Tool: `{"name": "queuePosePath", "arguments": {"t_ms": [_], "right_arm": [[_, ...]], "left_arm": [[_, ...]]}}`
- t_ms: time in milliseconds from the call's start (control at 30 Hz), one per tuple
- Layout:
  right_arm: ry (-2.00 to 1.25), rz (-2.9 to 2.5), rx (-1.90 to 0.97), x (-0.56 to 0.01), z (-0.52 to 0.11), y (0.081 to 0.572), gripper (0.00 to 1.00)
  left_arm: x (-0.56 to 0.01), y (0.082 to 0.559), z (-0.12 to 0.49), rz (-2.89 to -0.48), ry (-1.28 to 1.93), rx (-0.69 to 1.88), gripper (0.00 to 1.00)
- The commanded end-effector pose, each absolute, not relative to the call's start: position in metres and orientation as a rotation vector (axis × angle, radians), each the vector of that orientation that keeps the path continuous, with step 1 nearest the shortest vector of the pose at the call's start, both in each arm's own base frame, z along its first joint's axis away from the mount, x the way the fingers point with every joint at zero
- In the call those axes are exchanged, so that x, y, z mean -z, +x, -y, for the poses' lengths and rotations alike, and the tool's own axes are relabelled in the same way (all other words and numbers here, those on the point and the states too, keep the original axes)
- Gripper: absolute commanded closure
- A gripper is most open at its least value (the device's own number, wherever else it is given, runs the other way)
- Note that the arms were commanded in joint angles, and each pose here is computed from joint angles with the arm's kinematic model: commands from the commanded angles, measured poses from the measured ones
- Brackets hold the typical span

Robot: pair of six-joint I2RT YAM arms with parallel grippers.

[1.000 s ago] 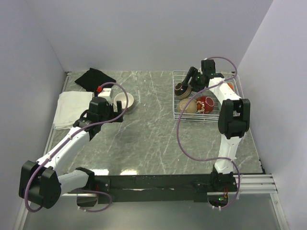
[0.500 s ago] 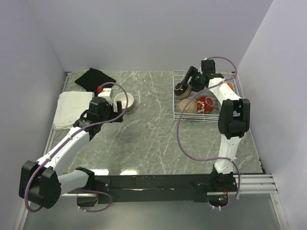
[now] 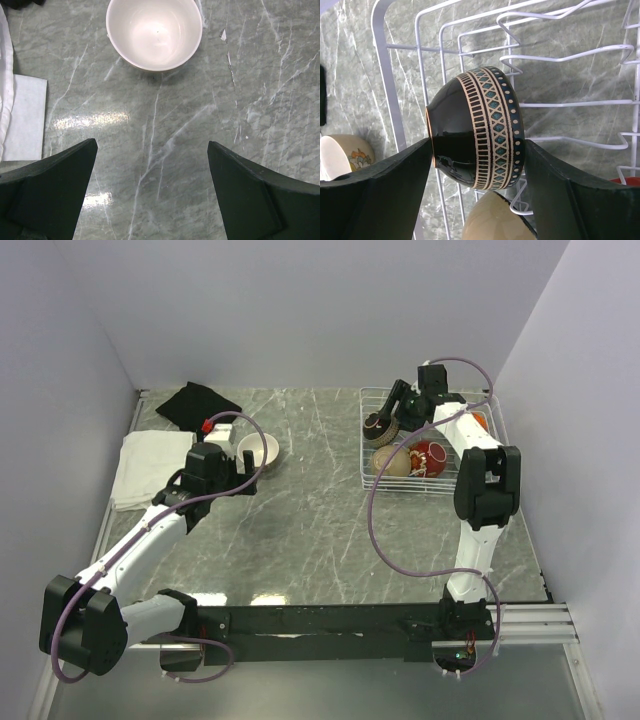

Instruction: Unload the bowls from the dish rack

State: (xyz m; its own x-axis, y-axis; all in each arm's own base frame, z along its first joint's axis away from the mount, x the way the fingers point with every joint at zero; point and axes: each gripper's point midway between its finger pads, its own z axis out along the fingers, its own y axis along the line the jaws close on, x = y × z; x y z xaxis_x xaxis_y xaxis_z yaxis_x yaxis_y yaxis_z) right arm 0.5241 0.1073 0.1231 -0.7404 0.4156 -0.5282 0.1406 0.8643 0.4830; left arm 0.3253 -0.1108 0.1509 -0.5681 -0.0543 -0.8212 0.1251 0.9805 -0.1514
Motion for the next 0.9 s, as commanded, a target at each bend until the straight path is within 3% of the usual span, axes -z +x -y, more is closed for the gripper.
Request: {"name": "queuePosePath", "arguments": {"t_ms": [0,600,800,867], "right_arm": [[0.321,-2.370,-0.558,-0.1280,-0.1232,0.5304,0.23],[0.286,-2.374,-0.556,-0.1293,-0.1266,0.5310,0.16],[0.286,-2.381,-0.543,-0.1270,-0.1253,0.5321,0.23],[0.283,-2.381,-0.542,-0.1273,-0.1252,0.5321,0.33]], "left_arm": [[-0.1649,0.3276,0.1142,-2.108,0.071,0.252,0.01],[-0.1675,0.3271,0.1138,-2.102,0.070,0.255,0.01],[-0.1677,0.3264,0.1127,-2.101,0.067,0.250,0.00],[-0.1677,0.3264,0.1129,-2.101,0.068,0.250,0.00]]}}
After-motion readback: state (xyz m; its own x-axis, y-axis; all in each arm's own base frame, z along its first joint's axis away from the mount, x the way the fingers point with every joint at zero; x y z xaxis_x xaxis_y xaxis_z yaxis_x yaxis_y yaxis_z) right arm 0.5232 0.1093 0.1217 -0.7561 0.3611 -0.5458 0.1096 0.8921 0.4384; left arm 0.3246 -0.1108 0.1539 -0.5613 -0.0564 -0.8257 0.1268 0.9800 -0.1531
